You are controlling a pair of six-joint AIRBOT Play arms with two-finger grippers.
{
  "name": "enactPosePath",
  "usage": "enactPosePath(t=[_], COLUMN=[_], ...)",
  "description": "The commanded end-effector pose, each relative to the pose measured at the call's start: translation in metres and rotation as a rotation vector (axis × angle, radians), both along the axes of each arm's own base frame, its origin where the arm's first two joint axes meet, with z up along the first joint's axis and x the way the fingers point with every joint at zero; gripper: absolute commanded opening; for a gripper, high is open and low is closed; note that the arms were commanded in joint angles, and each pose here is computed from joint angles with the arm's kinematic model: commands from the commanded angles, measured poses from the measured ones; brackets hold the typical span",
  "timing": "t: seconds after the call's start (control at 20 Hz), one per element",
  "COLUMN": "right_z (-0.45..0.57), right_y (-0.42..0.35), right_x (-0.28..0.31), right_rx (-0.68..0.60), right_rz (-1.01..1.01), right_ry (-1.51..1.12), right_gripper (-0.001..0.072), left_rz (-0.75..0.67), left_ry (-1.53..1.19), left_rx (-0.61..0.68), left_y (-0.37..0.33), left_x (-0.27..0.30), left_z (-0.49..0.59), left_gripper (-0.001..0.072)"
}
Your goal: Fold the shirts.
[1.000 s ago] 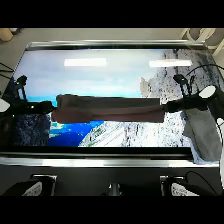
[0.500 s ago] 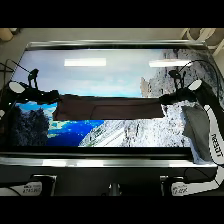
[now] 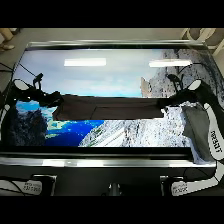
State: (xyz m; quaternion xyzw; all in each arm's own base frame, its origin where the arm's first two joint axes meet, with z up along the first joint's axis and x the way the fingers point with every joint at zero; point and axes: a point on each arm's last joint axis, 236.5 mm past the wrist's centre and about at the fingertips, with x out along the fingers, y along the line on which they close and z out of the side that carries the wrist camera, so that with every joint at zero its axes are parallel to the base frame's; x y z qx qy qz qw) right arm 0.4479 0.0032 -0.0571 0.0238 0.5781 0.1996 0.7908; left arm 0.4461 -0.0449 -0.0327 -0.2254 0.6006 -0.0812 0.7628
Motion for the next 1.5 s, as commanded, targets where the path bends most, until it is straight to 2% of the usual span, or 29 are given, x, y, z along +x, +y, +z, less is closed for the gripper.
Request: enactPosePath(t=[0.0,0.15,0.35,0.75,0.8,0.85,0.9,0.95,1.0,1.05,1.2,1.3,1.45], right_z=[0.027,0.014,-0.015,-0.048,-0.049,-0.049,-0.045,-0.035,-0.019,0.001,0.068,0.109,0.16], right_y=[-0.032,-0.047,-0.019,0.036,0.044,0.049,0.055,0.06,0.065,0.069,0.077,0.082,0.088], right_x=[0.005,0.007,0.015,-0.01,-0.012,-0.012,-0.011,-0.008,-0.003,0.0,-0.006,-0.019,-0.043], right_rx=[0.086,0.215,0.353,0.357,0.349,0.346,0.365,0.394,0.418,0.432,0.436,0.43,0.421], right_rz=[-0.104,-0.24,-0.275,-0.134,-0.113,-0.098,-0.098,-0.089,-0.05,-0.025,0.035,0.075,0.107], right_ry=[-0.055,-0.005,0.065,0.221,0.227,0.228,0.223,0.205,0.151,0.105,-0.006,-0.061,-0.114], right_gripper=[0.0677,0.0677,0.0677,0.0669,0.062,0.0434,0.0118,0.0023,0.0024,0.0024,0.0023,0.0023,0.0024], left_rz=[-0.044,-0.07,-0.151,-0.273,-0.28,-0.284,-0.293,-0.307,-0.332,-0.359,-0.447,-0.442,-0.365], left_ry=[-0.046,-0.129,-0.183,-0.208,-0.219,-0.231,-0.24,-0.242,-0.228,-0.211,-0.17,-0.163,-0.112], left_rx=[0.0,0.012,0.013,0.003,0.002,0.002,0.001,-0.001,-0.003,-0.005,-0.011,-0.043,-0.22], left_y=[0.003,-0.009,-0.046,-0.103,-0.109,-0.115,-0.122,-0.131,-0.142,-0.155,-0.208,-0.25,-0.313], left_x=[0.004,0.005,-0.004,-0.015,-0.014,-0.012,-0.01,-0.01,-0.013,-0.017,-0.029,-0.031,-0.038], left_z=[0.039,0.074,0.098,0.101,0.101,0.101,0.1,0.096,0.089,0.08,0.042,0.016,-0.008], left_gripper=[0.0471,0.0471,0.0465,0.0462,0.0462,0.0462,0.046,0.0392,0.0076,0.0023,0.0024,0.0024,0.0025])
